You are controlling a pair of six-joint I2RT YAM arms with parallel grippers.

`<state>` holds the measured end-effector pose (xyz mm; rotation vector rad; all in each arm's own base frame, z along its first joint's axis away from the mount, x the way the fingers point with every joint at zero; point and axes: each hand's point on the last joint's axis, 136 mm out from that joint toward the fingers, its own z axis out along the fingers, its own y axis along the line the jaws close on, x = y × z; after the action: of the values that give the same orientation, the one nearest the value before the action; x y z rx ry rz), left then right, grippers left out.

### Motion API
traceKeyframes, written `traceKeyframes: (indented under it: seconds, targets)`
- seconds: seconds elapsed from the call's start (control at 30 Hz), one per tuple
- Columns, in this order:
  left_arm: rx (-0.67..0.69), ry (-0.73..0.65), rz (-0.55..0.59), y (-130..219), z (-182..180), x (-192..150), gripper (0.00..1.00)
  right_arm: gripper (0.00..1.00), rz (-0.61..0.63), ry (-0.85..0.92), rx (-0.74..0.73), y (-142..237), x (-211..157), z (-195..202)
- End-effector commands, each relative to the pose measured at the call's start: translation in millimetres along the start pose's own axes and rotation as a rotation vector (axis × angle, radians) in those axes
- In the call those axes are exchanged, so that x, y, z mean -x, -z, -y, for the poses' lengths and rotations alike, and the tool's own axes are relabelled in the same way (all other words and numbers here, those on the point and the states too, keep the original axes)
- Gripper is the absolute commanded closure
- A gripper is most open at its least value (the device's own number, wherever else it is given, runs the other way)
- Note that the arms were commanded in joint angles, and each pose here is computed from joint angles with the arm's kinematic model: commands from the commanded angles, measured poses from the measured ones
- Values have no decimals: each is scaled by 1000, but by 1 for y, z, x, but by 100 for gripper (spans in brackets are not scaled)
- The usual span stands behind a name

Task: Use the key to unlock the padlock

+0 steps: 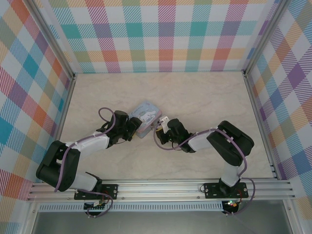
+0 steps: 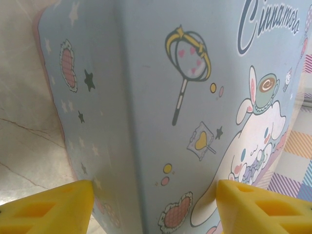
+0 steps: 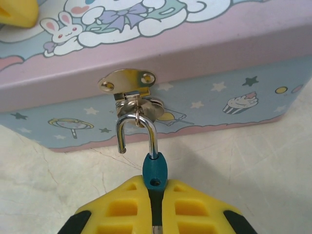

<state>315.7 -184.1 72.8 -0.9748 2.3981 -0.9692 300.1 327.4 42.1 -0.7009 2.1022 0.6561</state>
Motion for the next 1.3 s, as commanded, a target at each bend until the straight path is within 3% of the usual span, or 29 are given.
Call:
traceKeyframes:
  seconds: [0.0,0.27,0.57,0.8,1.27]
  targets:
    - [-5,3,-31,-3,3,-8,33,100,116,-133,79,-1,26,-11]
    - [3,4,-32,-5,1,-9,33,100,149,-369,72,-7,27,-3]
    - [31,7,-30,-10,-7,-9,32,100,127,-511,12,-7,7,20]
    - [43,6,-40,-15,-11,-10,32,100,113,-569,-6,-5,2,30]
    - [57,-15,-58,-19,-13,-15,31,100,169,-640,54,-4,27,23]
